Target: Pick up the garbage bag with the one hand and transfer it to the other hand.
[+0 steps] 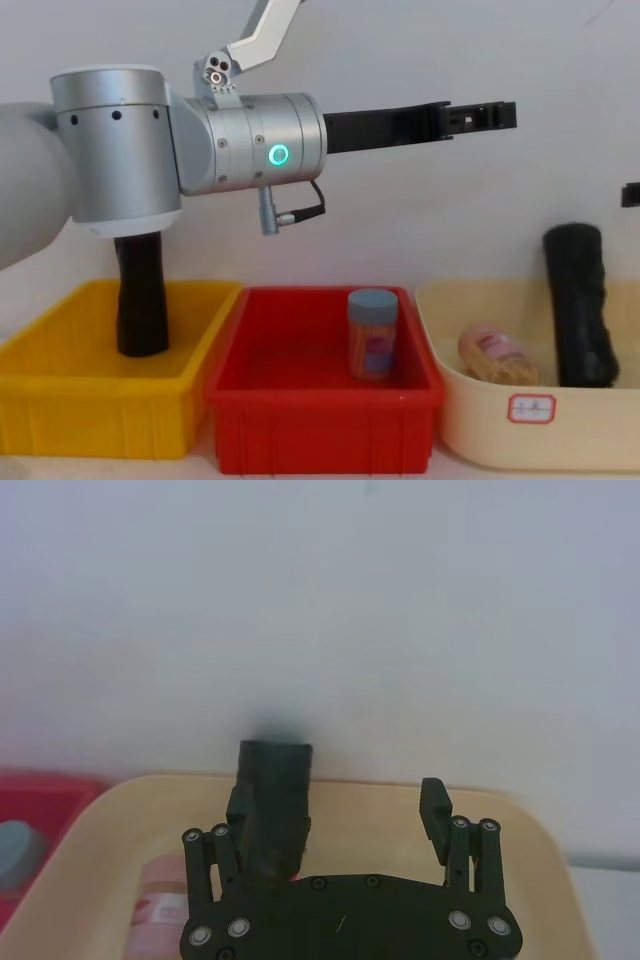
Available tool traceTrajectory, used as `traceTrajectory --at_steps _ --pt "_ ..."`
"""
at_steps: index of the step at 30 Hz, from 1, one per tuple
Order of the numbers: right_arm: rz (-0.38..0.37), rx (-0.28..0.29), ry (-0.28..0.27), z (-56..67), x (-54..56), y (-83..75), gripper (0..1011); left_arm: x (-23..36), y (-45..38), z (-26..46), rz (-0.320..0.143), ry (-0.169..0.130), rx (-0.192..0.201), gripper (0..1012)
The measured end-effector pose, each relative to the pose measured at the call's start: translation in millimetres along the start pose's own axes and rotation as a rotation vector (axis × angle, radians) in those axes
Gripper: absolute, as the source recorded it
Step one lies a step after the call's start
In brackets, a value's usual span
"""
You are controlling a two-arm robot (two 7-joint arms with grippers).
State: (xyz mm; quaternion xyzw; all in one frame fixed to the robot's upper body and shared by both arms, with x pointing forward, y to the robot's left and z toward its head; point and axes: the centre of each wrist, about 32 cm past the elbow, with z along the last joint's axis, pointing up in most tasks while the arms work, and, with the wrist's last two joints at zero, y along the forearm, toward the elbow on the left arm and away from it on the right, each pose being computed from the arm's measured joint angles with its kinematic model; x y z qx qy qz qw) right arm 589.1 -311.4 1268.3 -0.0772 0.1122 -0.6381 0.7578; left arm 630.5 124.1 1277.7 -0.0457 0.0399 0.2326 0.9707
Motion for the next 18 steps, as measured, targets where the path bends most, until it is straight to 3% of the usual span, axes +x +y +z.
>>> traceTrajectory --at_steps 18 --pt "-0.077 -0.003 0.027 1.9 12.0 -0.9 1001 0.0 0.0 0.0 0.000 0.000 0.000 1002"
